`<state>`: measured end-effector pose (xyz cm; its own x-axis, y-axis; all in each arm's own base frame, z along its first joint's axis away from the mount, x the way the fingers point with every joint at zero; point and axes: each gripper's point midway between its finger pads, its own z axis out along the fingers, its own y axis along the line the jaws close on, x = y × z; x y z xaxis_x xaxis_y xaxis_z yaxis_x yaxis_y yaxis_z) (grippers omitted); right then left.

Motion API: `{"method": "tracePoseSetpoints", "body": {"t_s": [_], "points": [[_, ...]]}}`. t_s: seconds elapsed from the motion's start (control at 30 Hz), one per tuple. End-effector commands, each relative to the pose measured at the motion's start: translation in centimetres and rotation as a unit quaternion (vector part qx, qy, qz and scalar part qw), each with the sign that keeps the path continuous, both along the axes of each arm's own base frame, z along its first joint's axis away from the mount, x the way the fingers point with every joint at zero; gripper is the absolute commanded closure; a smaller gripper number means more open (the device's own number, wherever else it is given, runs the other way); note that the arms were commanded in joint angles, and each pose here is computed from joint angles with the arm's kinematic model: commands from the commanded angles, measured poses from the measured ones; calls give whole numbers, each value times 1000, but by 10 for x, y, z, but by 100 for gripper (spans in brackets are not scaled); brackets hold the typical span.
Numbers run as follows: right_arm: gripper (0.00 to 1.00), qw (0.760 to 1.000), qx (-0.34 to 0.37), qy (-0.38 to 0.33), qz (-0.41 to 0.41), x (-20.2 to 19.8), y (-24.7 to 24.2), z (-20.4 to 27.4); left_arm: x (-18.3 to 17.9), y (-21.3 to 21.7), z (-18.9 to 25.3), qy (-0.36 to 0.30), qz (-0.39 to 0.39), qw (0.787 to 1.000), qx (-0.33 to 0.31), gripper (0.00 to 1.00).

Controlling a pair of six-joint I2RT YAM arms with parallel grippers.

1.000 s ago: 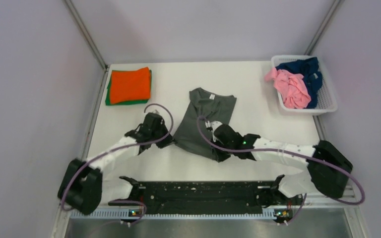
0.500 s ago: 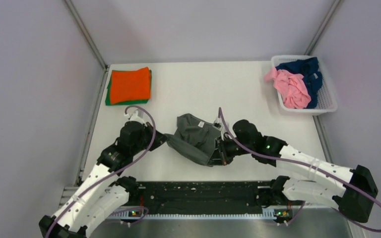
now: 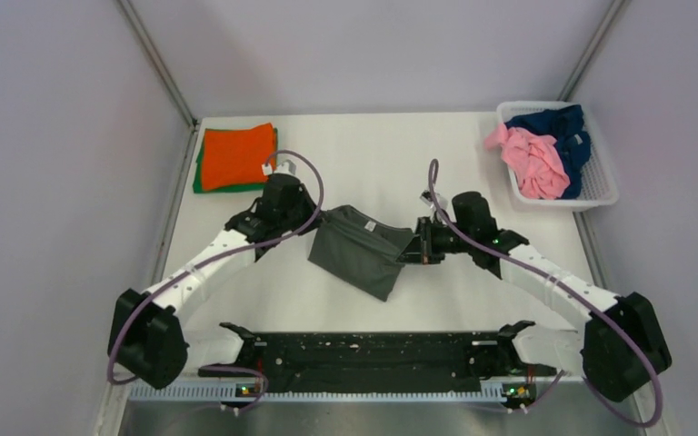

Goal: Fold and stack the t-shirts
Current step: Fold the long partially folded tshirt into a neat square

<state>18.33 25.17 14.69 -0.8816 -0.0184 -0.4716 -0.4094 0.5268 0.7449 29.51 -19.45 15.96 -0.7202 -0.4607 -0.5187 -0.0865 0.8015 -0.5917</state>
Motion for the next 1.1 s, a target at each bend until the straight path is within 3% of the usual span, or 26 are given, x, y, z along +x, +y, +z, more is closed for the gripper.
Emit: {"method": "tracePoseSetpoints", "body": {"t_s": [0.0,0.37,0.47,0.5,0.53,0.57,0.6,0.63,0.7,0.87,1.0,1.07], "points": [[100,1000,11,-19,-9,35,-2,9,57,4,26,-78,49,995,24,100],[100,998,-35,23,-52,91,-21,-36,109,-25,-35,0,19,997,79,100],[90,996,-38,30,-71,105,-24,-46,119,-33,-48,17,10,996,81,99],[82,995,-43,29,-80,111,-26,-50,123,-35,-51,22,8,996,81,90],[67,994,-54,25,-94,119,-30,-53,126,-37,-54,26,5,996,80,74],[53,992,-64,20,-105,127,-34,-54,129,-40,-54,29,0,997,77,50],[43,990,-79,12,-120,135,-38,-55,132,-41,-53,30,-3,997,75,18],[31,986,-97,4,-136,143,-43,-54,135,-43,-50,27,-7,997,72,3],[23,980,-120,-14,-161,154,-52,-47,140,-47,-39,15,-15,998,67,1],[17,977,-114,-53,-174,150,-58,-26,133,-40,-22,-7,-30,996,85,1],[14,977,-106,-73,-168,133,-62,-17,103,-29,-37,2,-114,984,140,1],[2,976,-109,-78,-169,123,-67,-18,89,-17,-55,18,-133,976,174,1]]}}
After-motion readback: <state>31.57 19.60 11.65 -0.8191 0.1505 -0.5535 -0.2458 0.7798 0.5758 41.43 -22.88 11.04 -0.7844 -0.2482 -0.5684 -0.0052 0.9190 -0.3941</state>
